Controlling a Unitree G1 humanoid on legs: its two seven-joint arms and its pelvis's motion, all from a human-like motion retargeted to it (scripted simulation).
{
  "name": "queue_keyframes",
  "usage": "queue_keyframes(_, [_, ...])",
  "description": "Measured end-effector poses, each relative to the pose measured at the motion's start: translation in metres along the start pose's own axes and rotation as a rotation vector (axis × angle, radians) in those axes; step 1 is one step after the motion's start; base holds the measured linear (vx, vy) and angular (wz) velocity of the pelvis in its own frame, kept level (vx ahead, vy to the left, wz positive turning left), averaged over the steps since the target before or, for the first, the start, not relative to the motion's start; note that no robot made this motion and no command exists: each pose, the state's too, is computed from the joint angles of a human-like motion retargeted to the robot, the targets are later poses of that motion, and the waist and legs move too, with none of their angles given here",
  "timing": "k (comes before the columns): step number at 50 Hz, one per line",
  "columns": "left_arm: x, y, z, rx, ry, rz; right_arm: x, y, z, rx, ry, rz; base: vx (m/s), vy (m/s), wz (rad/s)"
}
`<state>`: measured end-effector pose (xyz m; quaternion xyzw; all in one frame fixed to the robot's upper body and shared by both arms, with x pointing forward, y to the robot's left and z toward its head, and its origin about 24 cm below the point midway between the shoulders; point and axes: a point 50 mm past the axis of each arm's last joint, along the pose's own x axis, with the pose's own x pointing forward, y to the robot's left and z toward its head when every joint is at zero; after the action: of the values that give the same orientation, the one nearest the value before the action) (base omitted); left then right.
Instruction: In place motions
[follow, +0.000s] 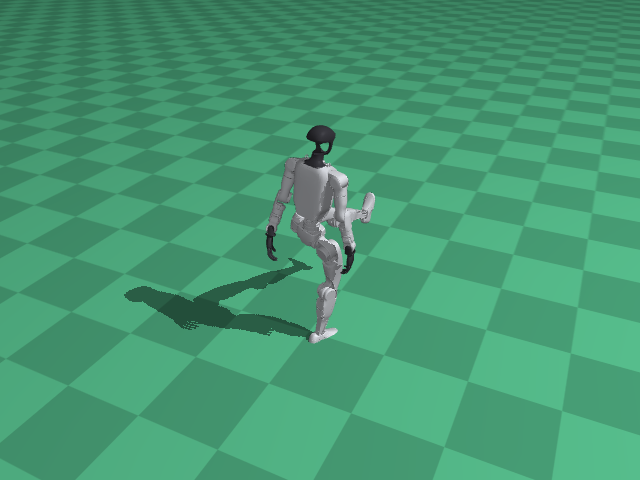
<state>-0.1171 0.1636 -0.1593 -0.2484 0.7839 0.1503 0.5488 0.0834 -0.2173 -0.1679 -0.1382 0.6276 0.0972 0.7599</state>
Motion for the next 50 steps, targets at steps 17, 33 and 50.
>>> queue_keyframes(17, [-0.014,-0.02,0.089,0.118,-0.294,-0.007,0.001,0.02,-0.012,-0.078,0.019,0.072,0.04,-0.03,0.39])
queue_keyframes(33, [-0.038,-0.056,0.154,0.218,-0.472,-0.042,-0.027,0.021,-0.128,0.324,0.438,-0.035,0.08,0.04,0.33])
queue_keyframes(50, [-0.021,-0.049,0.116,0.257,-0.326,-0.039,0.003,0.038,-0.017,0.026,0.058,0.117,0.04,0.04,-0.11])
